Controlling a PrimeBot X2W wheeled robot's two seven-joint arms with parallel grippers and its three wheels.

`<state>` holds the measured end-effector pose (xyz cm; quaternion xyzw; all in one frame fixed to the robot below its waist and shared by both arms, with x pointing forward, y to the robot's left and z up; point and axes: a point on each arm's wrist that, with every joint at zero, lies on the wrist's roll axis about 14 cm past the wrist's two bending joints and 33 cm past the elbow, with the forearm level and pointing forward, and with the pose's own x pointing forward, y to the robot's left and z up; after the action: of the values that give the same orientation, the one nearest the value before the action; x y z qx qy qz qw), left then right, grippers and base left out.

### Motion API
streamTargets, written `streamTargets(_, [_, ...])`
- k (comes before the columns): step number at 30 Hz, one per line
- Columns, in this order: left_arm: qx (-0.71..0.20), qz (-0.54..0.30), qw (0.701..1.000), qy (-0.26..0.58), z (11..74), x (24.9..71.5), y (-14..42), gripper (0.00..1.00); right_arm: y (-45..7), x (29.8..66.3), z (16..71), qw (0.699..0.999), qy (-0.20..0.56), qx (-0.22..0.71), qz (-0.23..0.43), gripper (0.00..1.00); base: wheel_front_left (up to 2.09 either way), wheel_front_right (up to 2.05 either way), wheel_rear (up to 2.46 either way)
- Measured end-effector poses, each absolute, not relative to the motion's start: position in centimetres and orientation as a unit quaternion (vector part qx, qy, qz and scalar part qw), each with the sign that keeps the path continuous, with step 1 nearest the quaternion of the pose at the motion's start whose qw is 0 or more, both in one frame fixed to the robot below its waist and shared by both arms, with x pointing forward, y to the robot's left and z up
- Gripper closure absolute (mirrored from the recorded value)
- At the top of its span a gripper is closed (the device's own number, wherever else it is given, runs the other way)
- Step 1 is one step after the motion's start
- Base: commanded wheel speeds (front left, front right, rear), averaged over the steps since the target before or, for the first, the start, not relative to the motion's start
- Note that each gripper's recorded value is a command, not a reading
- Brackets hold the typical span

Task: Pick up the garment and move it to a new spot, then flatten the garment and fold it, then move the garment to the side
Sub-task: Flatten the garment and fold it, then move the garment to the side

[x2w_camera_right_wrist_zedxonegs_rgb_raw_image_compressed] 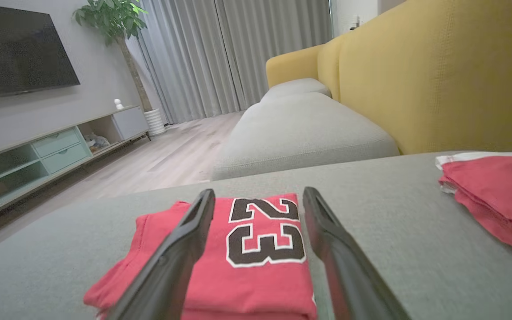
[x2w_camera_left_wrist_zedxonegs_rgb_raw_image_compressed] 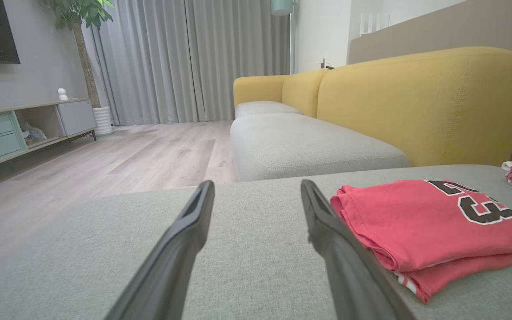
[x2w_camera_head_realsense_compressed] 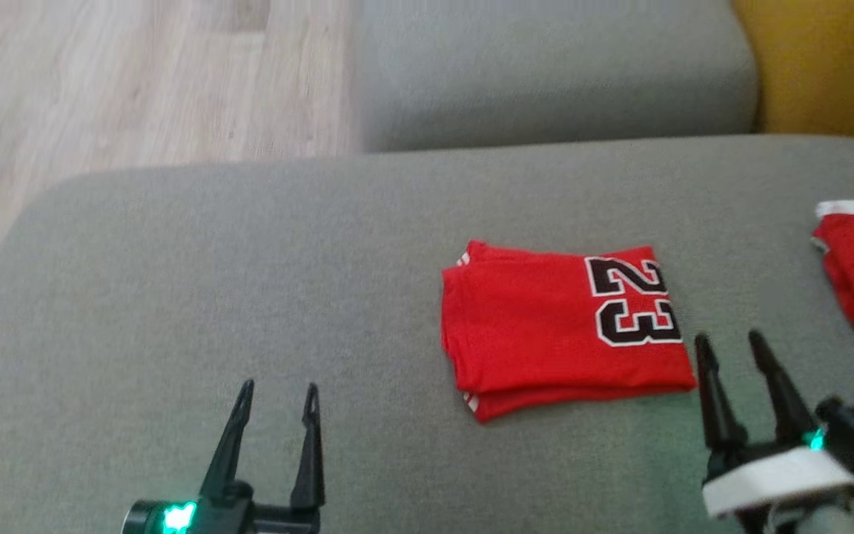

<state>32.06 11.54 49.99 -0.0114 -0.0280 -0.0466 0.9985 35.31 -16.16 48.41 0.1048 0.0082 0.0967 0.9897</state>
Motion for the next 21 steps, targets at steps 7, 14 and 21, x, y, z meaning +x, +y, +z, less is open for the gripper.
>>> streamTargets(7, [-0.020,-0.020,0.999,-0.016,49.2,31.6,13.2,0.00,-15.8,32.6,47.4,0.993,0.017,0.071,0.094,0.00,0.00,0.00,0.00])
streamTargets(14, [-0.013,-0.001,1.000,0.013,47.3,30.4,14.4,0.00,-15.0,32.2,47.5,0.993,0.014,0.046,0.110,0.00,0.00,0.00,0.00])
streamTargets(21, [-0.014,0.007,1.000,0.016,47.0,30.2,15.0,0.00,-14.3,32.4,47.5,0.992,0.016,0.046,0.119,0.00,0.00,0.00,0.00])
